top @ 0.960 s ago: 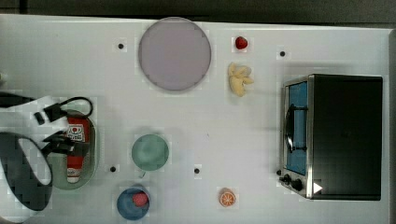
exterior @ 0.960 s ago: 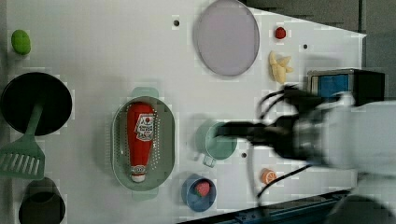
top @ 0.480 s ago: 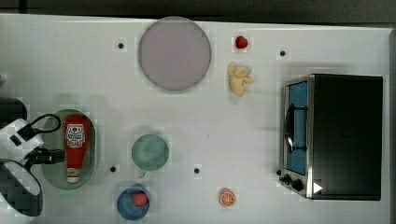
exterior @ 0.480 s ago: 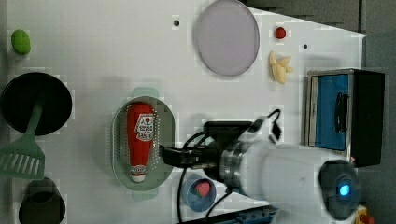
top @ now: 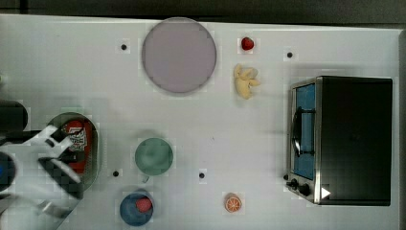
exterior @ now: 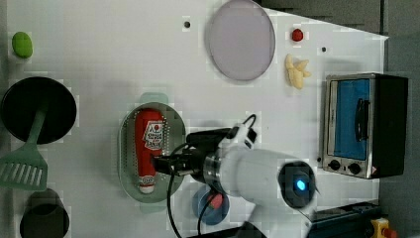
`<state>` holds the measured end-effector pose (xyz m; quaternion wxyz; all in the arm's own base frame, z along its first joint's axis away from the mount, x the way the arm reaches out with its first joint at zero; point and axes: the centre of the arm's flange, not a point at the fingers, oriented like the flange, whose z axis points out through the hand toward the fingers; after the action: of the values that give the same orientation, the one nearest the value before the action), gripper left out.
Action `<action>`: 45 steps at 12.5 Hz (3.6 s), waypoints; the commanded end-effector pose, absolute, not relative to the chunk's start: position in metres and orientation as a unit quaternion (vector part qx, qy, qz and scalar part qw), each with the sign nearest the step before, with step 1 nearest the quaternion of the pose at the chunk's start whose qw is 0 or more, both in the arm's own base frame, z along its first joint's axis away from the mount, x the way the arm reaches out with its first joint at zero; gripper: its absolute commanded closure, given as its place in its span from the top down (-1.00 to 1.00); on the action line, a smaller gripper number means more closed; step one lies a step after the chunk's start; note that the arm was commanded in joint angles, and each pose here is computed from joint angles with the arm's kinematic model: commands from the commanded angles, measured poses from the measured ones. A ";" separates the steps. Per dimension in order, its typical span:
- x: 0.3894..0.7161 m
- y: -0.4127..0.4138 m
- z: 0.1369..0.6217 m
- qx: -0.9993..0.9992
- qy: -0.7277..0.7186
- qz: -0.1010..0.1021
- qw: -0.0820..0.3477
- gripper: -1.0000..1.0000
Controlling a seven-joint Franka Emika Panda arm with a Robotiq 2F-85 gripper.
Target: Pick ketchup from strainer and place it on the table
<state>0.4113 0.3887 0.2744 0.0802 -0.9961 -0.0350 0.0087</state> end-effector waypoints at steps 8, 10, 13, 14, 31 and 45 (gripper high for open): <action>0.421 0.388 0.177 -0.990 0.019 0.055 0.130 1.00; 0.424 0.388 0.165 -0.991 0.020 0.057 0.122 1.00; 0.423 0.388 0.157 -0.992 0.018 0.055 0.110 0.68; 0.423 0.391 0.158 -0.992 0.016 0.054 0.111 0.43; 0.517 0.213 0.406 -0.972 0.230 -0.015 0.036 0.12; 0.522 -0.030 0.266 -0.914 0.399 0.079 -0.011 0.21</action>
<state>0.5226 -0.0747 0.2752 -0.0095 -0.8866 0.4570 0.0707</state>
